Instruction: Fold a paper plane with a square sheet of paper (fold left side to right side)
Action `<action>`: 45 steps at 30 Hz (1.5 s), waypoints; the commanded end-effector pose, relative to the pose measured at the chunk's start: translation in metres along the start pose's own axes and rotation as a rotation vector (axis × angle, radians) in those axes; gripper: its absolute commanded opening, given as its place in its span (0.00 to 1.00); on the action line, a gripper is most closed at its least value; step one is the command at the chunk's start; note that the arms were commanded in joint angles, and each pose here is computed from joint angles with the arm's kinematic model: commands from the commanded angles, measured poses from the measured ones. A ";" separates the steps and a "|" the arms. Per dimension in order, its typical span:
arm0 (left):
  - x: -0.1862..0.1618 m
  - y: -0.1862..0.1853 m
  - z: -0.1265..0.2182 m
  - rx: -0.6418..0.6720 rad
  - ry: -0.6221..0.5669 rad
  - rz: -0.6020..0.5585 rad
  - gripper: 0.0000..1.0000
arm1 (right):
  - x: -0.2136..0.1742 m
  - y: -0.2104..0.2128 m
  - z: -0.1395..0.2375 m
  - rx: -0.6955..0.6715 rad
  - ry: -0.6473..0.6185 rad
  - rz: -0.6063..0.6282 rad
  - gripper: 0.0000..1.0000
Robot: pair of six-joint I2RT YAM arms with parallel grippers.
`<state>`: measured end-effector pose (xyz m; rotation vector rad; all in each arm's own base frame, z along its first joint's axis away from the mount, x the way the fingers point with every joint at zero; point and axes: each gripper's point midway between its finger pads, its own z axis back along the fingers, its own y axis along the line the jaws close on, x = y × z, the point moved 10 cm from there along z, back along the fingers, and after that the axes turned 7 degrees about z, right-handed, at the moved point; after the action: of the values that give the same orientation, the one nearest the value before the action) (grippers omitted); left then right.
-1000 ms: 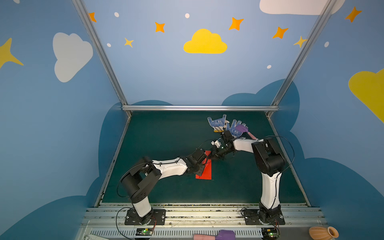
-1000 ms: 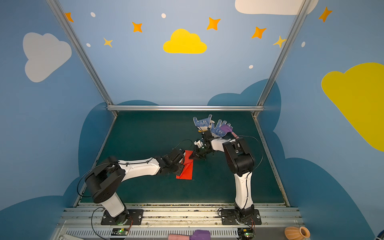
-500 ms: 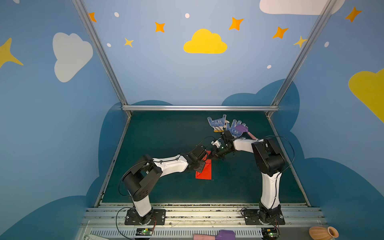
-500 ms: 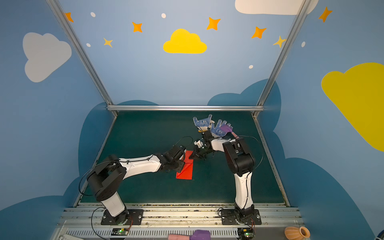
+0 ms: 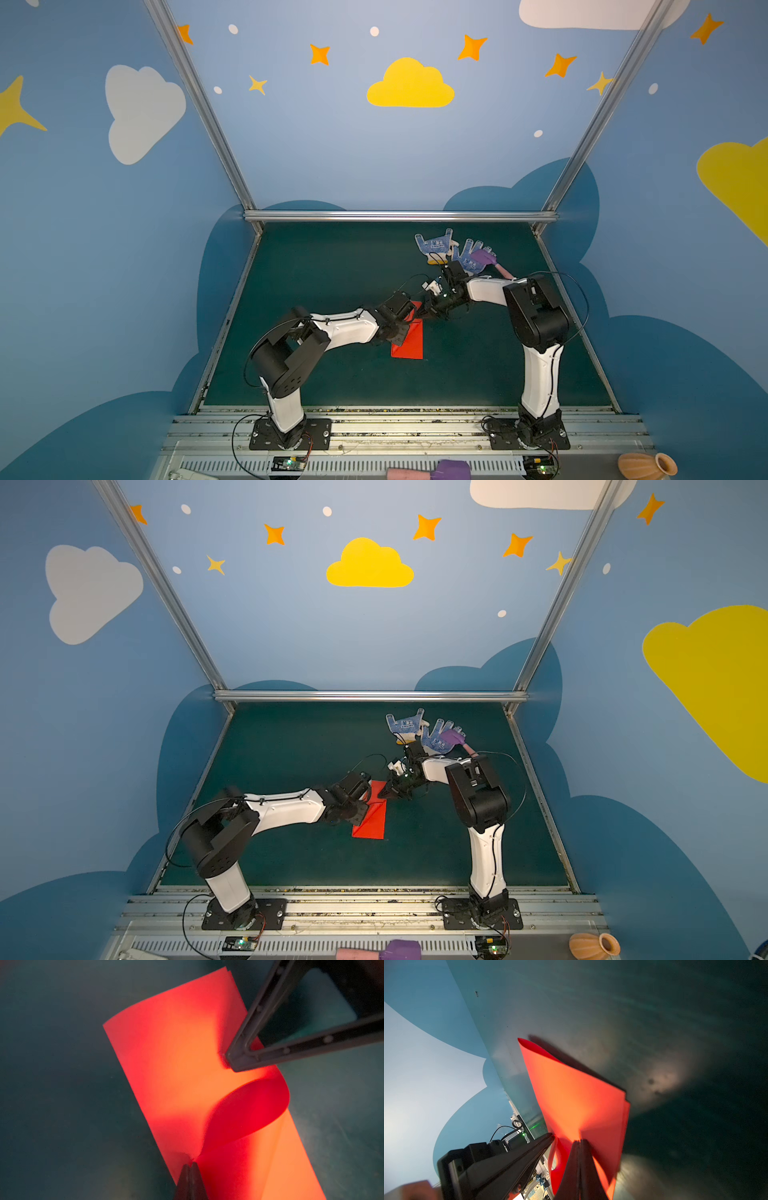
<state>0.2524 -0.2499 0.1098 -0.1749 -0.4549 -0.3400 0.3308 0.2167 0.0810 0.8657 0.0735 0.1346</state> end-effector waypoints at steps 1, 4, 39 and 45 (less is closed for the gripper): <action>0.008 0.000 0.003 0.016 -0.014 -0.005 0.03 | -0.012 -0.021 -0.016 -0.077 0.044 -0.049 0.00; 0.008 -0.001 0.002 0.011 -0.014 -0.006 0.03 | -0.012 -0.020 -0.016 -0.076 0.044 -0.048 0.00; 0.003 0.001 -0.005 0.028 0.023 -0.038 0.03 | -0.047 0.048 0.046 0.005 -0.083 0.097 0.00; 0.003 0.001 -0.004 0.025 0.020 -0.038 0.03 | -0.079 0.048 0.027 0.009 -0.084 0.097 0.00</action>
<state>0.2556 -0.2529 0.1089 -0.1629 -0.4555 -0.3673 0.2564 0.2082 0.1292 0.8680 0.0102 0.1891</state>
